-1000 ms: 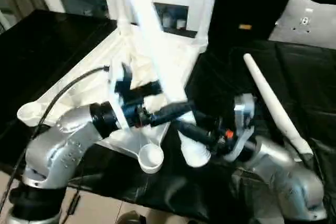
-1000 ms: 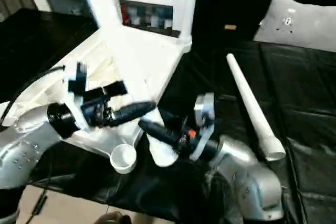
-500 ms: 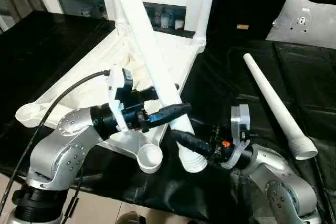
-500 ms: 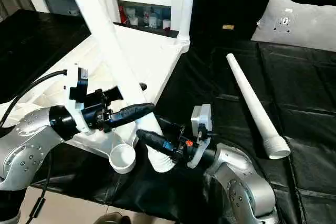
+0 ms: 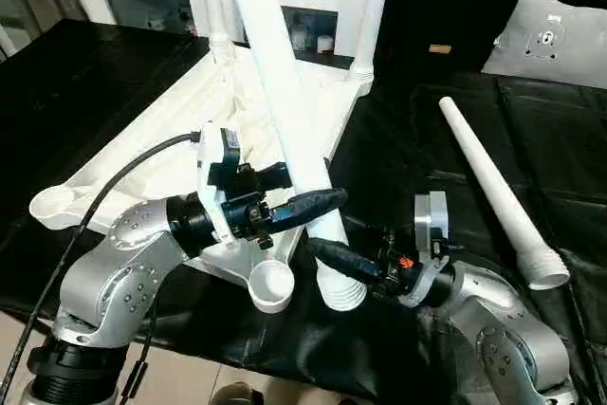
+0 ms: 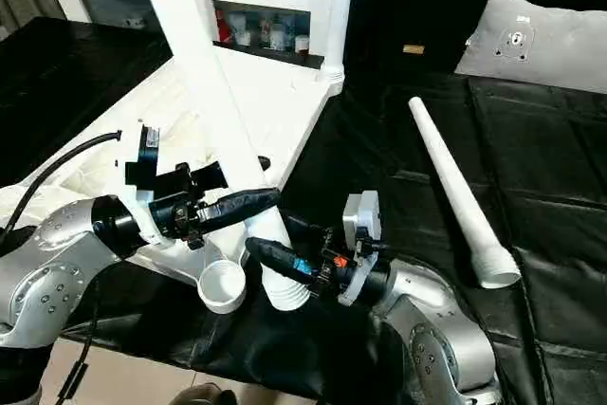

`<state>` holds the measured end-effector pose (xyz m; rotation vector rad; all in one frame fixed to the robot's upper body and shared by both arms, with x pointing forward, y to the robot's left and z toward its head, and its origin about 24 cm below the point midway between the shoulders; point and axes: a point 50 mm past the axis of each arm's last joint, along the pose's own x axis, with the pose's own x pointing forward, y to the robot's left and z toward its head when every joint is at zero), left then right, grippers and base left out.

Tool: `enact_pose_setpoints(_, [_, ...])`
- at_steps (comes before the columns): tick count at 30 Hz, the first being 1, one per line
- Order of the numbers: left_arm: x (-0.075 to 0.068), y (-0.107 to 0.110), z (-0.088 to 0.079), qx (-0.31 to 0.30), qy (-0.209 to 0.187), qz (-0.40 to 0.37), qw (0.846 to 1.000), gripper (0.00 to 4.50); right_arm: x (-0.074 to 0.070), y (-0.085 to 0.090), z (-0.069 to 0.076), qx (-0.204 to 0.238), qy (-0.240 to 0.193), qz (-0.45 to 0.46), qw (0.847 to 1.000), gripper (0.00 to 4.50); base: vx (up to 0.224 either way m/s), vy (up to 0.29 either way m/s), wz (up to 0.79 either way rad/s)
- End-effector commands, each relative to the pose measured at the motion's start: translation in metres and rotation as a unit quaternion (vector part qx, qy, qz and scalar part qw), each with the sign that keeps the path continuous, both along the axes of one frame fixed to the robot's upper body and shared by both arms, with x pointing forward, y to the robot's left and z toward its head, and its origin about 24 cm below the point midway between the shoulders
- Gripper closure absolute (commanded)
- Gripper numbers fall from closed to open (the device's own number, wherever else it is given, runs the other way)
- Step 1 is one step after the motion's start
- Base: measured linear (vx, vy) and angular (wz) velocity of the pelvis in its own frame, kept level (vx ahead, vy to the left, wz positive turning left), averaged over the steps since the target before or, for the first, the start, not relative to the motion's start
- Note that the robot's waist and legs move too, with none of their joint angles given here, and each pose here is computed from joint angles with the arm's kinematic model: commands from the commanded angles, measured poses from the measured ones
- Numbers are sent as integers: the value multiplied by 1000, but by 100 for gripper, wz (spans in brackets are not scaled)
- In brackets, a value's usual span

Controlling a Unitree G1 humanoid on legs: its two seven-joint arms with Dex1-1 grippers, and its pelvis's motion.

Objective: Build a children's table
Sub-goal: Pick table leg

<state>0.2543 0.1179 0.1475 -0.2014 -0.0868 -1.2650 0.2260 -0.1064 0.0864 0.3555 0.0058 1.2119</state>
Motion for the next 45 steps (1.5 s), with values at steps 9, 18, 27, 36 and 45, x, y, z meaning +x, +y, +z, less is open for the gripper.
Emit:
enact_pose_setpoints(9, [16, -1, 19, -76, 56, 65, 993, 241, 17, 3, 11, 5, 4, -46, 999, 263, 0, 0, 0])
enact_pose_setpoints(18, [23, -3, 24, -105, 89, 103, 985, 260, 26, 7, 16, -1, 14, -72, 997, 263, 0, 0, 0])
enact_pose_setpoints(27, [31, 0, 19, -108, 143, 149, 972, 260, 38, 7, 20, -20, 9, -115, 993, 263, 0, 0, 0])
enact_pose_setpoints(36, [37, 7, 9, -101, 177, 201, 958, 262, 40, 6, 17, -39, 22, -128, 991, 175, 0, 0, 0])
enact_pose_setpoints(45, [44, 17, 10, -104, 179, 237, 949, 262, 43, -2, 26, -10, 31, -143, 989, 105, 0, 0, 0])
